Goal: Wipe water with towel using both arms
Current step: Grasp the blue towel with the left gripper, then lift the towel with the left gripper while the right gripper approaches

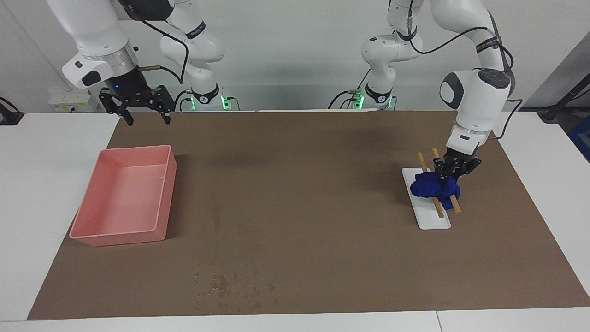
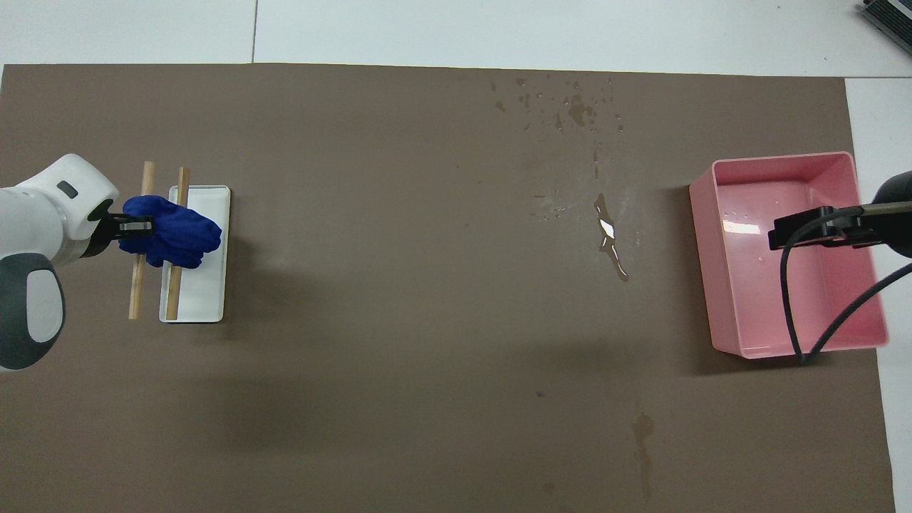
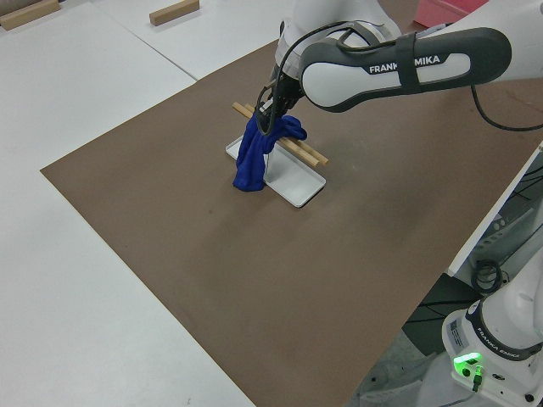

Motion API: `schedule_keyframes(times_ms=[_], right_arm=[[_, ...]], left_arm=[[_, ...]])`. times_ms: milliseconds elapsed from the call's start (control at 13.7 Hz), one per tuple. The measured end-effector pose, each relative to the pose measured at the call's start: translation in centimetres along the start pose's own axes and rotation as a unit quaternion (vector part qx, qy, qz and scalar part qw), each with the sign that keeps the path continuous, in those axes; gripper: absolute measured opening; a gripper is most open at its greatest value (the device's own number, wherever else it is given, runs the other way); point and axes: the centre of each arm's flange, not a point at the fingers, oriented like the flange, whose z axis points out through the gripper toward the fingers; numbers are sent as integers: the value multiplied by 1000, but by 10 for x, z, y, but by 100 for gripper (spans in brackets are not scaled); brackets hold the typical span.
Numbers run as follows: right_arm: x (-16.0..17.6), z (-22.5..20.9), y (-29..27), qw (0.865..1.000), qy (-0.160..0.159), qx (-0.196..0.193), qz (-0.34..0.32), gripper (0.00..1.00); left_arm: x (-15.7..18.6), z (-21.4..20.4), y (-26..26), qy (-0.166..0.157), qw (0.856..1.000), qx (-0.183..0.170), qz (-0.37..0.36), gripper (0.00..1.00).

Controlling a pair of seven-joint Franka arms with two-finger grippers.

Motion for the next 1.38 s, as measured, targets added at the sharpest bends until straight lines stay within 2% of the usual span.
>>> schedule_keyframes(times_ms=[291,437,509,655,873,1019,1092,1165,1310,1383], right_arm=[[0,0,0,1000,0,0,0,100],[0,0,0,1000,0,0,0,100],[0,0,0,1000,0,0,0,100],[0,0,0,1000,0,0,0,100],[0,0,0,1000,0,0,0,100],[0,2,0,1000,-3,0,0,100],[-1,3,1,1000,-5,-1,1,100],[-2,5,2,1000,-9,-2,1,100],[-2,7,2,1000,-12,-3,2,100],[-2,7,3,1000,-12,-3,2,100]], left_arm=[[7,-13,0,-14,1000,5,-9,23],[15,-28,-1,-22,998,2,-66,19],[20,-37,2,-25,993,-14,-118,17],[29,-58,12,-33,968,-72,-238,17],[39,-105,50,-53,914,-118,-384,17],[43,-144,100,-68,866,-143,-475,17],[43,-161,126,-81,836,-157,-519,17],[41,-173,151,-102,799,-170,-568,17],[35,-186,188,-154,728,-189,-641,17],[30,-189,205,-179,697,-192,-667,17]])
